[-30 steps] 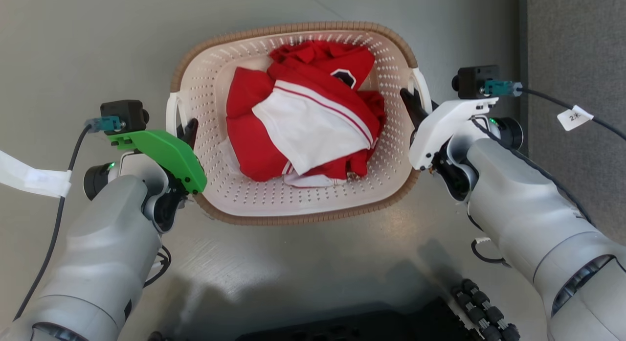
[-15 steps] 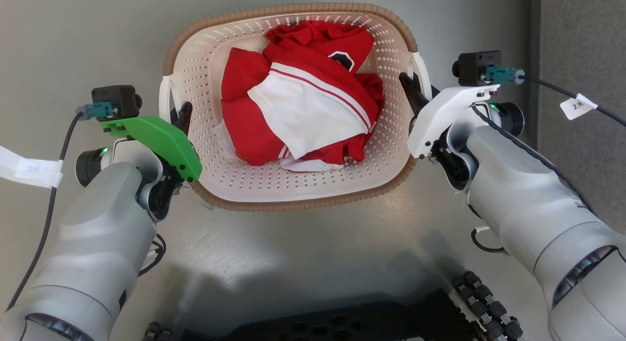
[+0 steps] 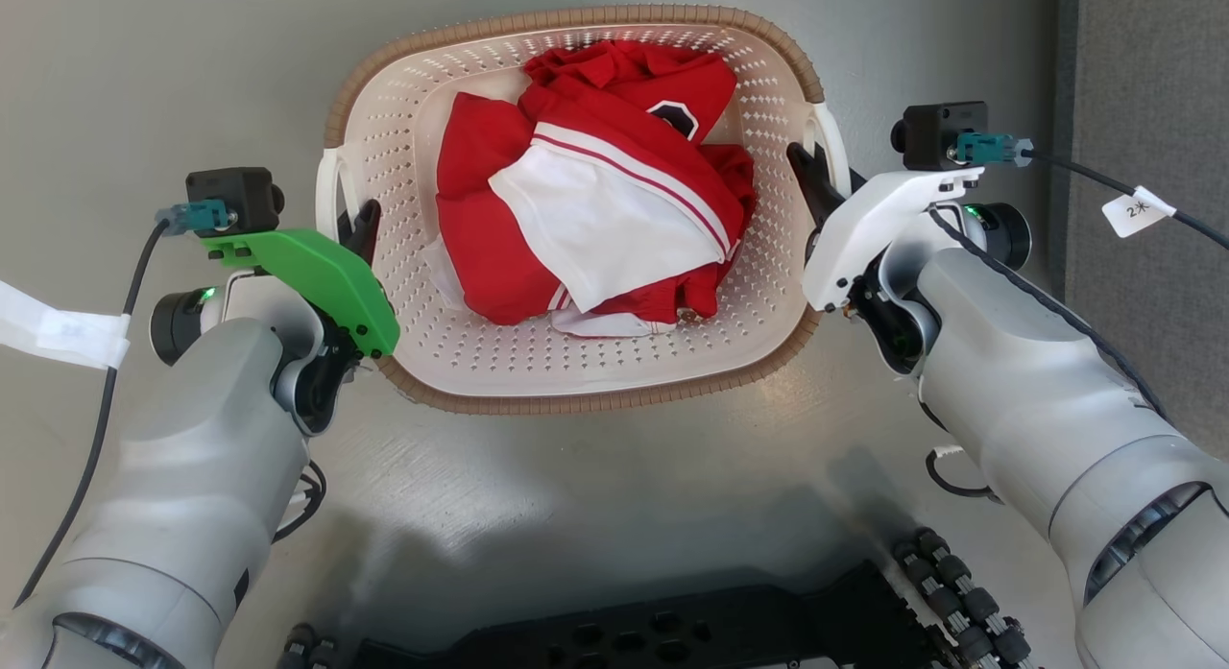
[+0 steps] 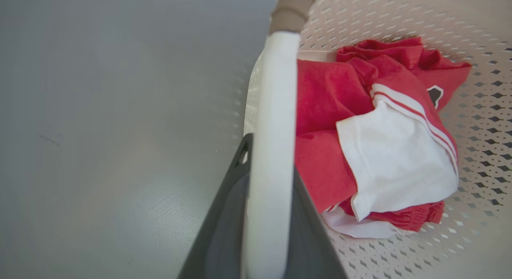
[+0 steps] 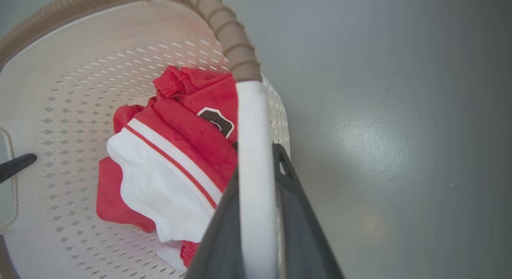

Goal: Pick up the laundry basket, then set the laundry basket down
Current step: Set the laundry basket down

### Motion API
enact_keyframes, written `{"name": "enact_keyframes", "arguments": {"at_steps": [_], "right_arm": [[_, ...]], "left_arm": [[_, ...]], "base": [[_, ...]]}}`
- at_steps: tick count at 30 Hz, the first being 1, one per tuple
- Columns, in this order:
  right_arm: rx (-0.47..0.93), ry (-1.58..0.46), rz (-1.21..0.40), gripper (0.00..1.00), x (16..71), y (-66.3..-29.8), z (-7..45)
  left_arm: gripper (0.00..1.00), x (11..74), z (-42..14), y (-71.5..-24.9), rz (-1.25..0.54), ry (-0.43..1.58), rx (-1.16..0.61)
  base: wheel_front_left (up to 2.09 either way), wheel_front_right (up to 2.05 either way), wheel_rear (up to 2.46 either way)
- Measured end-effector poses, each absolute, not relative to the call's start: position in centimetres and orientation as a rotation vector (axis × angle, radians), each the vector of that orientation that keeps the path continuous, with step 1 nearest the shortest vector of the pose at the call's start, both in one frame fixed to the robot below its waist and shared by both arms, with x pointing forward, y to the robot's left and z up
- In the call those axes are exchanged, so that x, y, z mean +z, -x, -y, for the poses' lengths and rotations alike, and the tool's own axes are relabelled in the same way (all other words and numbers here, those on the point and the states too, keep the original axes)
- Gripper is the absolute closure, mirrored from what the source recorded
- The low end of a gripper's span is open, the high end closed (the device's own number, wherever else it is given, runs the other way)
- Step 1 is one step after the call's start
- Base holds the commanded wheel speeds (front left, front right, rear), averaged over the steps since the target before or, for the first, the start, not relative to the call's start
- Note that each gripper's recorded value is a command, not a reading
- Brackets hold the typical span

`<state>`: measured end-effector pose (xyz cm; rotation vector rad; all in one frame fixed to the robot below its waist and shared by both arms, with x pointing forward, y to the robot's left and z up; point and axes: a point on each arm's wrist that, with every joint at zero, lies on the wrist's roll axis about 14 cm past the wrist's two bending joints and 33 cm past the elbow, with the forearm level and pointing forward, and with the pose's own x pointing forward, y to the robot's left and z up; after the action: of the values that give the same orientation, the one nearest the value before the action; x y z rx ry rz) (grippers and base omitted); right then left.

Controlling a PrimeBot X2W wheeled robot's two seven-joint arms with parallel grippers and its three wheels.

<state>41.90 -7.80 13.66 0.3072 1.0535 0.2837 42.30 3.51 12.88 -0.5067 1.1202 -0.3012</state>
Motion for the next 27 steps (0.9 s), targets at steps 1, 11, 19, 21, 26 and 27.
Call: {"name": "enact_keyframes", "arguments": {"at_steps": [1, 11, 19, 21, 26, 27], "right_arm": [[0.284, -0.307, -1.055, 1.00, 13.63, -41.86, 7.81], [0.253, -0.315, -1.072, 0.00, 13.14, -41.49, 8.11], [0.255, -0.324, -1.077, 0.00, 13.03, -41.36, 7.72], [0.257, -0.322, -1.077, 0.00, 13.03, -41.35, 7.68], [0.249, -0.310, -1.078, 0.00, 13.04, -41.38, 7.83], [0.248, -0.307, -1.078, 0.00, 13.06, -41.39, 7.88]], "left_arm": [[1.00, 12.85, -3.50, -42.27, -1.121, 0.506, -0.302], [0.00, 12.93, -2.97, -42.83, -1.112, 0.518, -0.314], [0.00, 12.87, -2.75, -42.63, -1.122, 0.529, -0.313], [0.00, 12.88, -2.77, -42.61, -1.122, 0.528, -0.314], [0.00, 12.97, -2.86, -42.63, -1.121, 0.522, -0.316], [0.00, 13.01, -2.88, -42.67, -1.120, 0.520, -0.317]], "base": [[0.00, 0.00, 0.00], [0.00, 0.00, 0.00], [0.00, 0.00, 0.00], [0.00, 0.00, 0.00], [0.00, 0.00, 0.00], [0.00, 0.00, 0.00]]}}
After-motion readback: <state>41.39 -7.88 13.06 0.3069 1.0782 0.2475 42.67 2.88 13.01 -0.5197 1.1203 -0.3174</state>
